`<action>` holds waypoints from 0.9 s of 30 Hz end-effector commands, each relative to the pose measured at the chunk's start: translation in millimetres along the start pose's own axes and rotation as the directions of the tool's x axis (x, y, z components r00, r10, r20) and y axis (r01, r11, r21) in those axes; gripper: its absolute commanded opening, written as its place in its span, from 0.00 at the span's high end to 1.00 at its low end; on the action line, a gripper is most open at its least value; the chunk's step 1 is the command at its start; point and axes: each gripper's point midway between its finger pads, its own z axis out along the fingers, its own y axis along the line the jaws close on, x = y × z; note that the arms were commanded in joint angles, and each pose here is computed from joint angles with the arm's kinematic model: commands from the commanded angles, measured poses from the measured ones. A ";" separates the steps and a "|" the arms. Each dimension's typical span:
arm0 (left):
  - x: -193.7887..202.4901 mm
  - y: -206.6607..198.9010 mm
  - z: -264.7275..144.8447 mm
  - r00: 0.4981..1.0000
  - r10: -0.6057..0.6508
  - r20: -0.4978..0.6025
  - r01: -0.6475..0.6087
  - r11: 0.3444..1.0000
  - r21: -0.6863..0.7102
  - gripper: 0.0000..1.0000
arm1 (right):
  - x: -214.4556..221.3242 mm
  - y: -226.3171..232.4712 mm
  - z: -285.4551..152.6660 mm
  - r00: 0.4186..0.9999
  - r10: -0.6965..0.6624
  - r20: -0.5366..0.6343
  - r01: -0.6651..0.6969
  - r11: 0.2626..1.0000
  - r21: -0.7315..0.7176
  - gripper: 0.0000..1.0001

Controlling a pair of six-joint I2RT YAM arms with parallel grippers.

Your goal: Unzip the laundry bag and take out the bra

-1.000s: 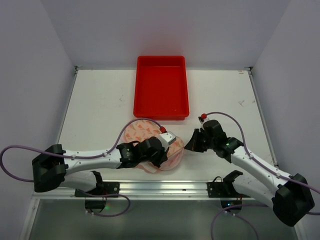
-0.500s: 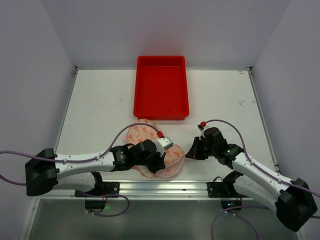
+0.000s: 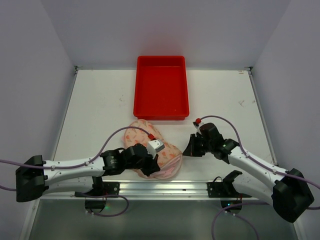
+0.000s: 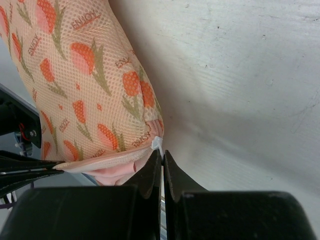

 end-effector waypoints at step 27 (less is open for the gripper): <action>-153.2 60.8 -48.7 0.896 -0.226 0.381 0.353 0.884 -0.306 0.00 | -0.3 30.4 -54.7 0.981 -0.132 0.145 0.126 0.991 0.047 0.43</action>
